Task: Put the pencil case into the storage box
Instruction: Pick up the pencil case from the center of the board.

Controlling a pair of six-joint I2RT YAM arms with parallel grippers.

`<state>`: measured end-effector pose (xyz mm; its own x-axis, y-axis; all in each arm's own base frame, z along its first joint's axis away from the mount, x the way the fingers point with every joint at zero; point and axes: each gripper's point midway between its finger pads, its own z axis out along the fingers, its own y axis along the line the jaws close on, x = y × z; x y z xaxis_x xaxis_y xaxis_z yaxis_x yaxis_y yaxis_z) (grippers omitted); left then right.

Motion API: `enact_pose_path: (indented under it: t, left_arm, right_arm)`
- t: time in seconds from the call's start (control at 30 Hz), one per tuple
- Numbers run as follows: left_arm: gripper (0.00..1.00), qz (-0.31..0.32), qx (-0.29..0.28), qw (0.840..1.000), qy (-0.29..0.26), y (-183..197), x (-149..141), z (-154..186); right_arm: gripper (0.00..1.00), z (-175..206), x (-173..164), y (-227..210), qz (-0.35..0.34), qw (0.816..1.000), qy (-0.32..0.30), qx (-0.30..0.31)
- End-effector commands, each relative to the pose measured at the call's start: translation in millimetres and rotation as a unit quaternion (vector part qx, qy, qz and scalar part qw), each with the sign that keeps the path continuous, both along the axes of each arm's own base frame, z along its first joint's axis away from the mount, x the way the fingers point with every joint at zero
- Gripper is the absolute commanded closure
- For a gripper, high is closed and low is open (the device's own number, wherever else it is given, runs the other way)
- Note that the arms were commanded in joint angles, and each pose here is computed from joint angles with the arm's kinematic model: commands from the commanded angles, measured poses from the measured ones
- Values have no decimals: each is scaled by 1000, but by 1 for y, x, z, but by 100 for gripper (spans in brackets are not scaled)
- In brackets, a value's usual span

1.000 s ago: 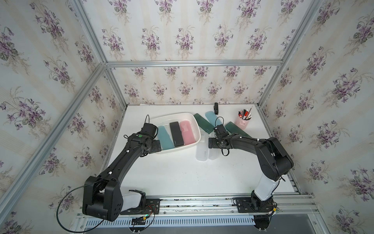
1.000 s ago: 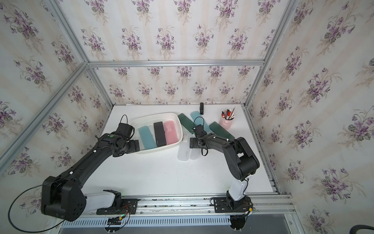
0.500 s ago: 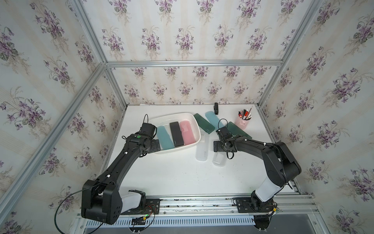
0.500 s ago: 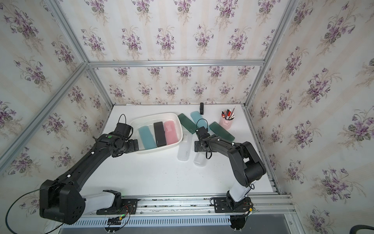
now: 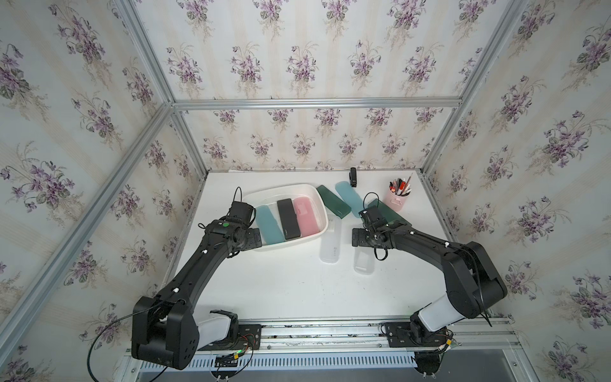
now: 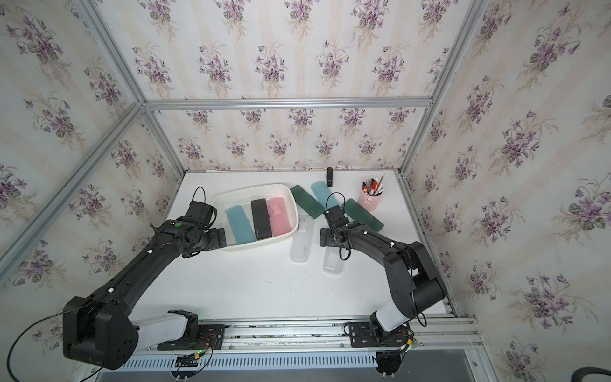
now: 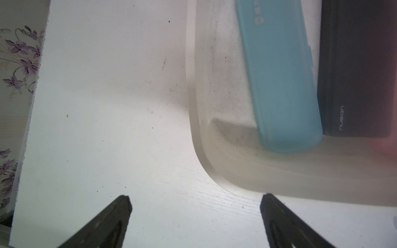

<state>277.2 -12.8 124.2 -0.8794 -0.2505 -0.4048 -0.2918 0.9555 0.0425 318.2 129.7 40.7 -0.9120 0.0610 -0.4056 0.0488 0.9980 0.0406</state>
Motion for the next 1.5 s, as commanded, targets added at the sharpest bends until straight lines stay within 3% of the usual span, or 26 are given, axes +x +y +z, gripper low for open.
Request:
enact_pose_path:
  t: [0.0, 0.4, 0.63, 0.8, 0.97, 1.1, 1.3, 1.47]
  left_arm:
    - [1, -4, 1, 1000, -1, 0, 1, -2]
    - [1, -7, -2, 1000, 2, 2, 3, -9]
    - [1, -8, -6, 1000, 4, 4, 3, -12]
    - [1, -6, -11, 1000, 5, 6, 2, -14]
    - [1, -1, -15, 1000, 2, 9, 2, -13]
    - [1, 3, -20, 1000, -5, 11, 3, -7]
    - [1, 23, -21, 999, -16, 19, 8, 5]
    - [1, 44, -24, 998, -27, 25, 17, 15]
  right_arm:
    - [0, -14, -6, -2, -28, 999, 20, 2]
    - [1, -40, -12, -2, -41, 998, 44, -30]
    - [19, -47, -24, -17, -42, 994, 62, -82]
    - [20, -43, -28, -11, -28, 996, 57, -66]
    - [21, 1, -11, 18, 4, 1000, 8, 11]
    - [21, 65, 9, 57, 57, 995, -54, 66]
    - [21, 153, 50, 132, 142, 969, -140, 148]
    - [21, 176, 91, 211, 206, 947, -173, 174]
